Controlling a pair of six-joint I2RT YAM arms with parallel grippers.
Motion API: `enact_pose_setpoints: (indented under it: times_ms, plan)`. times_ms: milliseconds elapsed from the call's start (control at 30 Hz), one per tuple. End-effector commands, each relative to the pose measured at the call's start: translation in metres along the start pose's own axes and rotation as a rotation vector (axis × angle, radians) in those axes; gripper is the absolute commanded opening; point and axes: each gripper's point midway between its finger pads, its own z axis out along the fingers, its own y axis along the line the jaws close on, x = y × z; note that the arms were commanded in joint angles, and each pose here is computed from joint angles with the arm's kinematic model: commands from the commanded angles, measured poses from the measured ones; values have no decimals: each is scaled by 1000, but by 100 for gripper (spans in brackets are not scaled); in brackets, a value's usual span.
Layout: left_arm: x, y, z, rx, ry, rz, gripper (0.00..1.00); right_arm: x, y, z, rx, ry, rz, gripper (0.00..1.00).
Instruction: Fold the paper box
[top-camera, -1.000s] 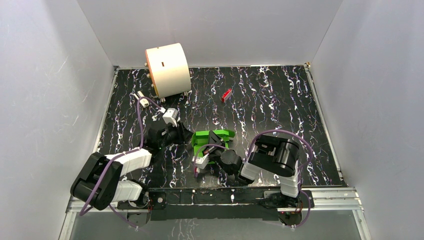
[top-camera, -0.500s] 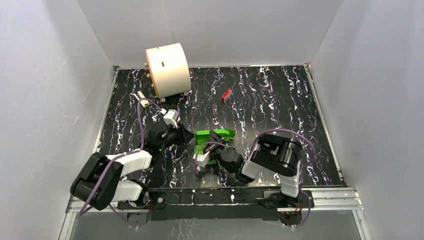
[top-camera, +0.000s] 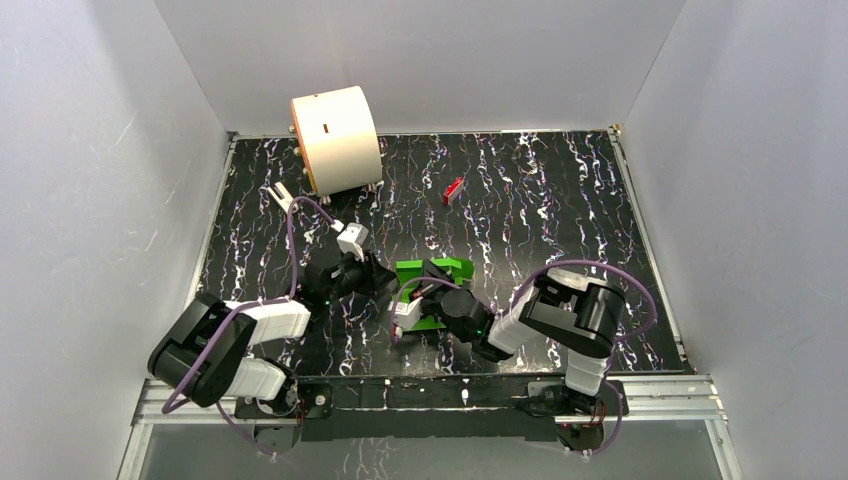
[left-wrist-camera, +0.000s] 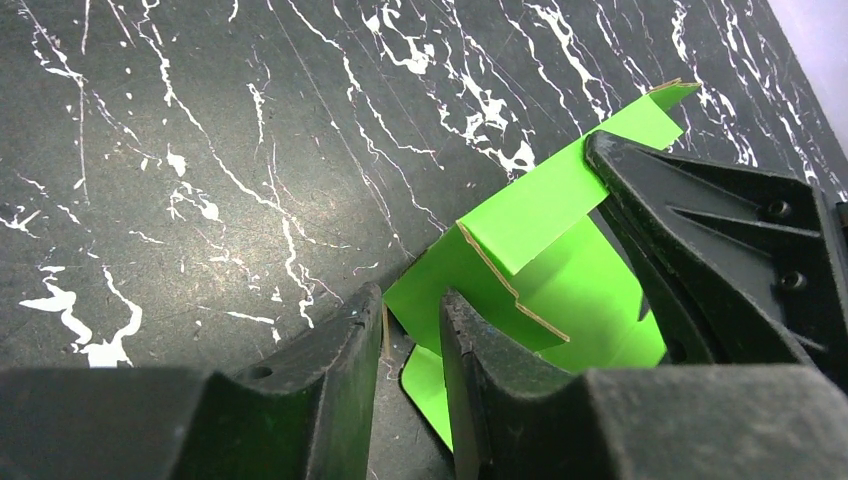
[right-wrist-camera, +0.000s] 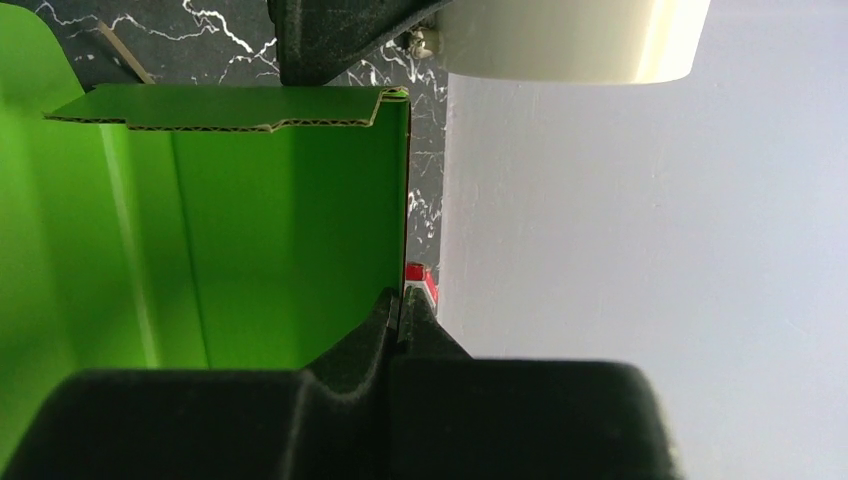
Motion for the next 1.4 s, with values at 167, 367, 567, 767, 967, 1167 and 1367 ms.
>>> enact_pose_setpoints:
  times_ms: [167,367,567,767,967,1167,1367]
  plan:
    - [4,-22,7,79,-6,79,29,-15,3,6,-34,-65,67,0]
    - [6,-22,8,65,-16,85,32,-17,3,5,-41,-72,75,0]
    - [5,-26,13,84,-20,98,32,-18,6,4,-55,-76,85,0]
    - [5,-32,7,109,-32,113,33,-19,9,3,-70,-85,102,0]
    - [6,-37,5,135,-30,123,34,-19,10,4,-74,-85,100,0]
    - [6,-40,4,158,-33,139,36,-20,11,3,-83,-89,104,0]
    - [3,-38,3,144,-45,146,37,-19,11,2,-79,-89,97,0]
